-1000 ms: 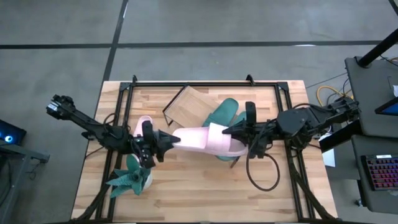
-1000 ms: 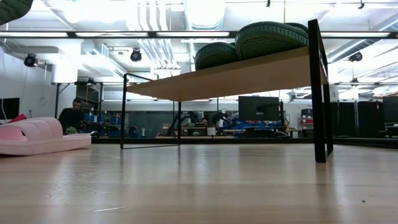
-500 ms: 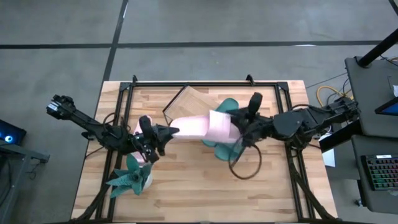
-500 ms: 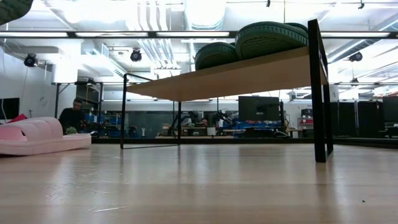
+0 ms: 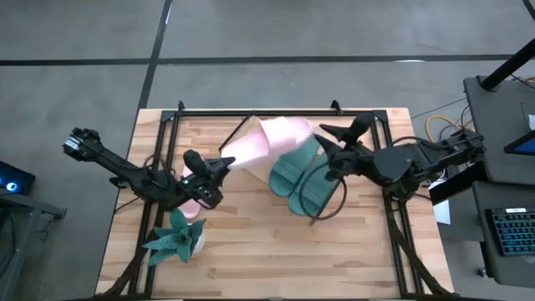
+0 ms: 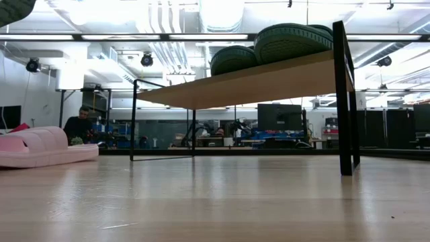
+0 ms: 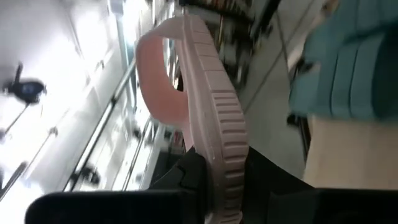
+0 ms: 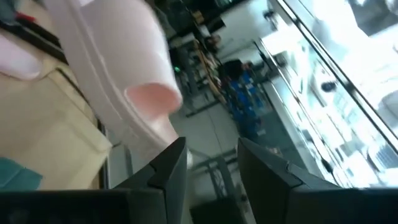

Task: Pick and place slides into the shelf
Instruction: Put the right pink slide on the shelf

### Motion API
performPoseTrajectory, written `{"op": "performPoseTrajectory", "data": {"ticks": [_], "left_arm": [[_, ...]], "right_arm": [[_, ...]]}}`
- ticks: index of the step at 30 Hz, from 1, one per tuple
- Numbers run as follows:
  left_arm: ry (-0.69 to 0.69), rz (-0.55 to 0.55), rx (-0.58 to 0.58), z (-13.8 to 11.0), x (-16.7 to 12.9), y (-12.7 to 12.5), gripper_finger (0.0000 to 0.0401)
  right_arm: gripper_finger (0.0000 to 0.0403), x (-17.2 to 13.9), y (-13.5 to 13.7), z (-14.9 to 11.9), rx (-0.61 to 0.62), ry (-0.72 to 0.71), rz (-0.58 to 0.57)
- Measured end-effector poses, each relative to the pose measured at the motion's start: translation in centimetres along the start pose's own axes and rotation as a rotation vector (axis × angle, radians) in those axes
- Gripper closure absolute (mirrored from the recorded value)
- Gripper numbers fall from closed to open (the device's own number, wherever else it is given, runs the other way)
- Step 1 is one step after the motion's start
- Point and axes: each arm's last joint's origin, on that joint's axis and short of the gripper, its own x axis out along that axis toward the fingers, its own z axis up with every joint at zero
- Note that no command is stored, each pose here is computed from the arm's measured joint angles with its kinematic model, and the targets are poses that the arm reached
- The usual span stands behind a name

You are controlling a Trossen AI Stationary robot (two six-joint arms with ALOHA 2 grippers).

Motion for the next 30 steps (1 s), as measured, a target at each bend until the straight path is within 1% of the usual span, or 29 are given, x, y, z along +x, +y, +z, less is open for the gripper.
{"op": "performPoseTrajectory", "data": {"ticks": [4,7,11,14,18,22,25,30], "left_arm": [[0.149,0.011,0.003,0.3,0.5,-1.4,0.0363],[0.256,0.018,0.044,0.8,1.1,-3.1,0.0363],[0.291,0.011,0.053,1.5,1.7,-5.2,0.0363],[0.326,0.012,0.056,1.5,2.6,-6.4,0.0363],[0.42,0.053,-0.005,0.6,4.2,-7.2,0.0363],[0.485,0.092,-0.07,-0.5,5.3,-7.1,0.0364],[0.509,0.095,-0.086,-1.1,5.4,-7.4,0.0364],[0.527,0.073,-0.089,-2.3,4.9,-8.9,0.0364]], "right_arm": [[0.0274,0.0,0.0,0.0,0.049,0.008,-0.007],[0.0275,0.0,0.0,0.0,0.057,0.008,-0.006],[0.0273,0.0,0.0,0.0,0.088,0.007,-0.006],[0.0274,0.0,0.0,0.0,0.109,0.007,-0.006],[0.0279,0.0,0.1,0.0,0.105,0.007,-0.004],[0.0282,0.1,0.1,-0.1,0.105,0.009,-0.004],[0.0282,0.2,0.2,-0.1,0.1,0.013,-0.004],[0.0281,0.5,0.2,-0.3,0.097,0.027,-0.01]]}}
